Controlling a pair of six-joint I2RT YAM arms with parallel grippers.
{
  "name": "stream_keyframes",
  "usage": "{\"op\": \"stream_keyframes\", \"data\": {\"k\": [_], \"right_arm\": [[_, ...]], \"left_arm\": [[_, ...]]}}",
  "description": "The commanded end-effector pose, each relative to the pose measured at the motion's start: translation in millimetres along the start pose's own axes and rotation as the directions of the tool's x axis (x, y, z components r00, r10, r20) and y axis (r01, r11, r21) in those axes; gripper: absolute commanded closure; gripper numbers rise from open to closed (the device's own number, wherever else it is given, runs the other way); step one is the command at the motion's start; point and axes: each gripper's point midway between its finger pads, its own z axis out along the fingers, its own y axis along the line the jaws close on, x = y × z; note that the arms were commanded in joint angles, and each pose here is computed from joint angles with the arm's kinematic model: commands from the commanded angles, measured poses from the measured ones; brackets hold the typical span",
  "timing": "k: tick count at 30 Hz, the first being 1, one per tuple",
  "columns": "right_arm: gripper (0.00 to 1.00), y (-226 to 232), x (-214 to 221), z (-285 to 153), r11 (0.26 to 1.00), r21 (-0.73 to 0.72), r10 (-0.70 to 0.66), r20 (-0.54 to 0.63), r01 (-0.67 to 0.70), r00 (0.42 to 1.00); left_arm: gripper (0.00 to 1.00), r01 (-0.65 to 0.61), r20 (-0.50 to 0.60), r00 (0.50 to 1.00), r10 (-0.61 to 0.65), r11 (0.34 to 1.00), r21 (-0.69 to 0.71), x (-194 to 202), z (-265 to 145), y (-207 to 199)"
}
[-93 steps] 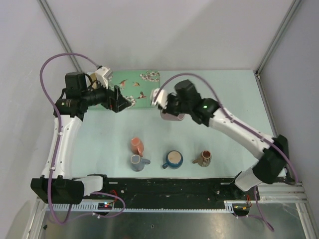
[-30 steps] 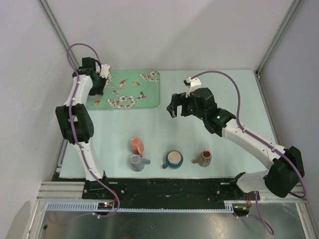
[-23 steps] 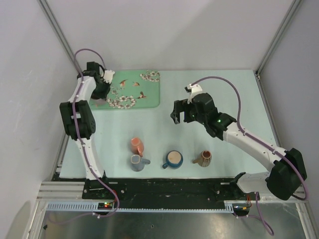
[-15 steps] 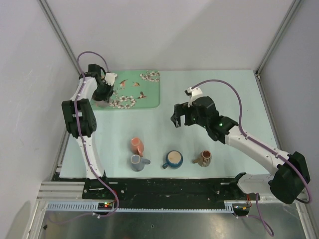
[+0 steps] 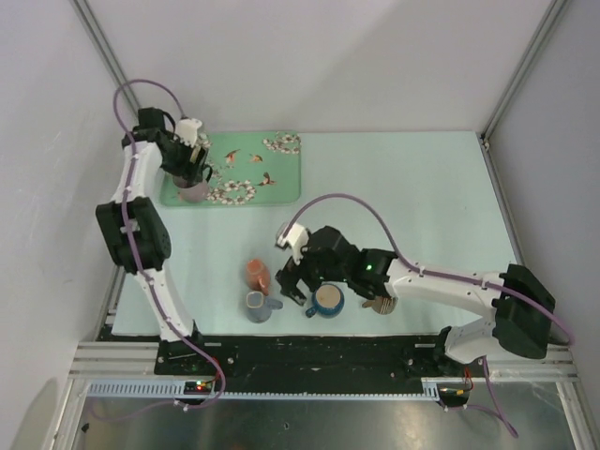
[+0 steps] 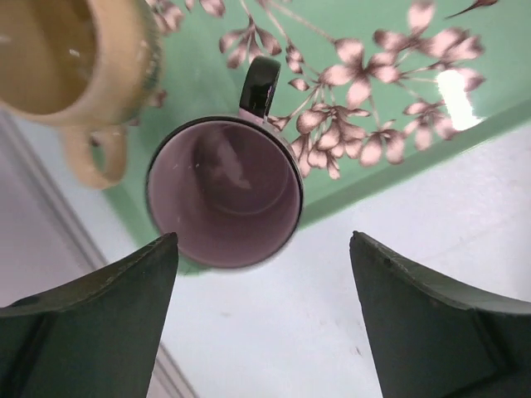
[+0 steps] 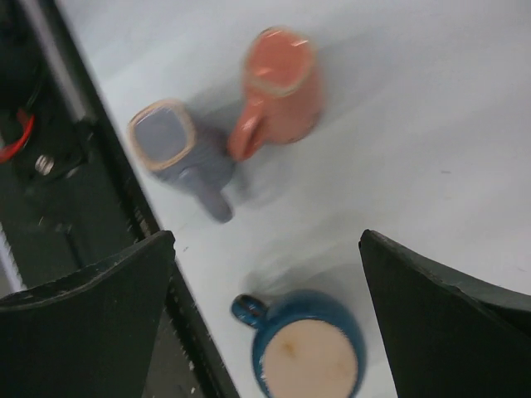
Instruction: Turn the mug right side up
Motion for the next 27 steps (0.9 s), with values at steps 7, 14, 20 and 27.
{"op": "stream_keyframes", "data": {"k": [7,14,20,27], "right_arm": [[0.03,75,36,15,0.862,-0.426,-0.324,-0.043,0.276,0.945],[0.08,69,50,61,0.862,-0.405,-0.347,-0.036,0.304,0.937],[0.16,70,57,90,0.872,-0.397,-0.327,-0.038,0.286,0.944],[0.36,74,60,103,0.868,-0.410,-0.318,-0.028,0.279,0.948]], "left_arm": [[0.10,-0.088,0.292,0.954,0.071,0.995,0.045,-26,-138,-76],[0.09,-0.031,0.302,0.953,0.006,0.997,0.077,0,-157,-105],[0.09,0.000,0.299,0.954,-0.021,0.998,0.067,8,-163,-111],[0.09,0.010,0.278,0.960,-0.023,0.999,0.048,14,-160,-107]]}}
